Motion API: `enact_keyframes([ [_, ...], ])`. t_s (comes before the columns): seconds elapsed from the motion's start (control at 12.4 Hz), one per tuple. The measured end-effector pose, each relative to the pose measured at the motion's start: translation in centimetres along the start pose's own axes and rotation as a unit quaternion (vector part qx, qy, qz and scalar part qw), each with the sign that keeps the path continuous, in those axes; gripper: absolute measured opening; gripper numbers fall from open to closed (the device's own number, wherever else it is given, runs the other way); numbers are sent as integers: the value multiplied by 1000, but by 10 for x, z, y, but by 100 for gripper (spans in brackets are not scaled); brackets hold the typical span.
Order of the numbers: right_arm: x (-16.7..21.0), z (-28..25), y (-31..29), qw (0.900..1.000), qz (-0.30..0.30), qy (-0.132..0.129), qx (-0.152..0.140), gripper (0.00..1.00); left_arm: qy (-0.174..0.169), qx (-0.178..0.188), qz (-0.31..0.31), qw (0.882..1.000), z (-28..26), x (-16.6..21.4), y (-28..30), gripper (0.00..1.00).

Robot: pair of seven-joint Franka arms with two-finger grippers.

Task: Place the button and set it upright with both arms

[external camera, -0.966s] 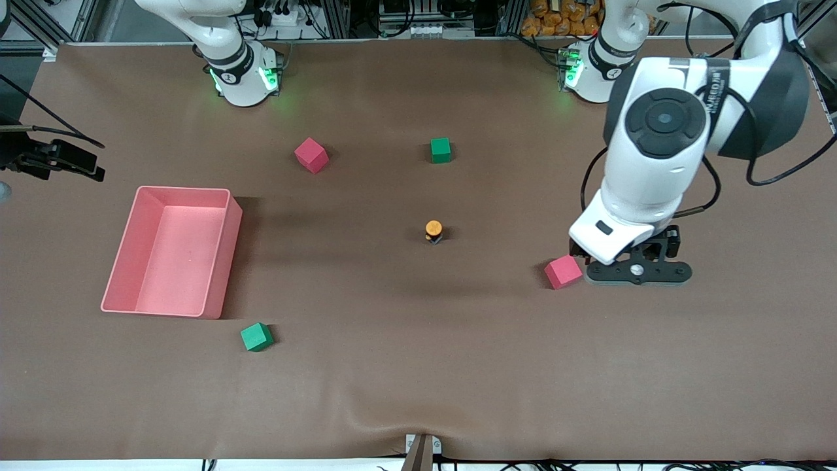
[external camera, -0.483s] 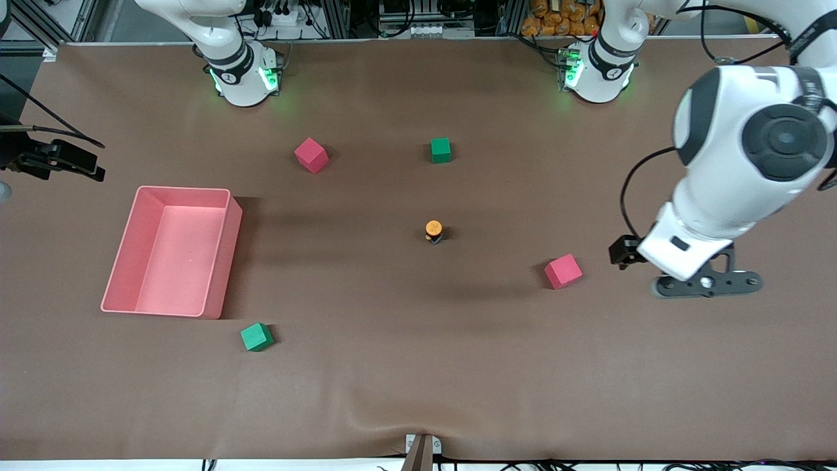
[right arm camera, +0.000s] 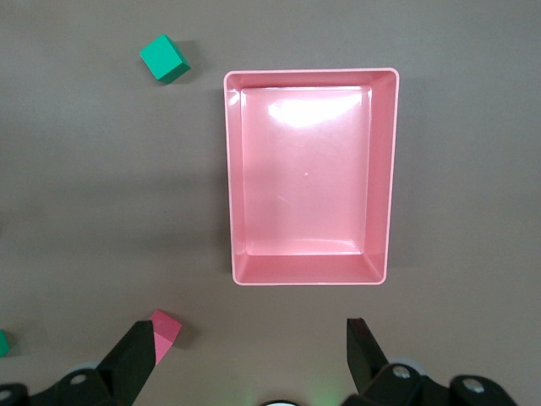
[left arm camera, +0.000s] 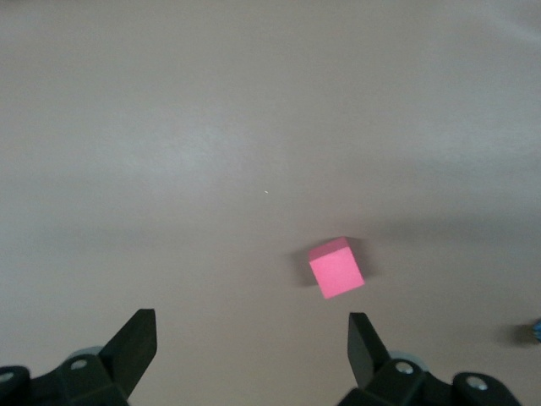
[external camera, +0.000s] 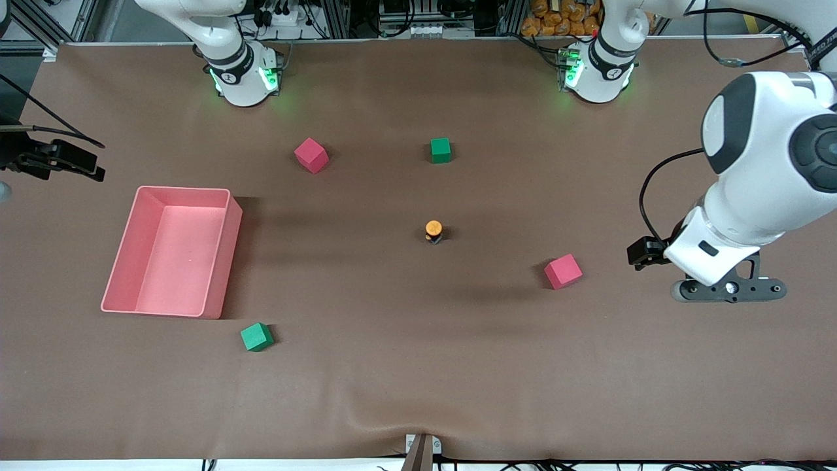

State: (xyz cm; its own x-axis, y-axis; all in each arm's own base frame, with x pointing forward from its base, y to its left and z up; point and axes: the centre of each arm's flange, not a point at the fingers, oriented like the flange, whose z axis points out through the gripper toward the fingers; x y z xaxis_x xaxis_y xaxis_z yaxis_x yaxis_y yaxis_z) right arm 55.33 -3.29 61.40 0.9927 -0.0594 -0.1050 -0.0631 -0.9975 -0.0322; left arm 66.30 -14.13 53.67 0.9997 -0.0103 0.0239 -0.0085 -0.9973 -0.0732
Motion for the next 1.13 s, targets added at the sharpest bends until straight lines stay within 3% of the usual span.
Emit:
enact_keyframes([
  [0.48,0,0,1,1000,1,0,0,100,-7,-35,-42,998,-81,-47,-41,100],
  [0.8,0,0,1,1000,1,0,0,100,-14,-66,-44,997,-80,-48,-103,100],
  [0.97,0,0,1,1000,1,0,0,100,-15,-86,-42,995,-85,-51,-113,100],
  [1.13,0,0,1,1000,1,0,0,100,-34,-83,-34,995,-106,-75,-110,100],
])
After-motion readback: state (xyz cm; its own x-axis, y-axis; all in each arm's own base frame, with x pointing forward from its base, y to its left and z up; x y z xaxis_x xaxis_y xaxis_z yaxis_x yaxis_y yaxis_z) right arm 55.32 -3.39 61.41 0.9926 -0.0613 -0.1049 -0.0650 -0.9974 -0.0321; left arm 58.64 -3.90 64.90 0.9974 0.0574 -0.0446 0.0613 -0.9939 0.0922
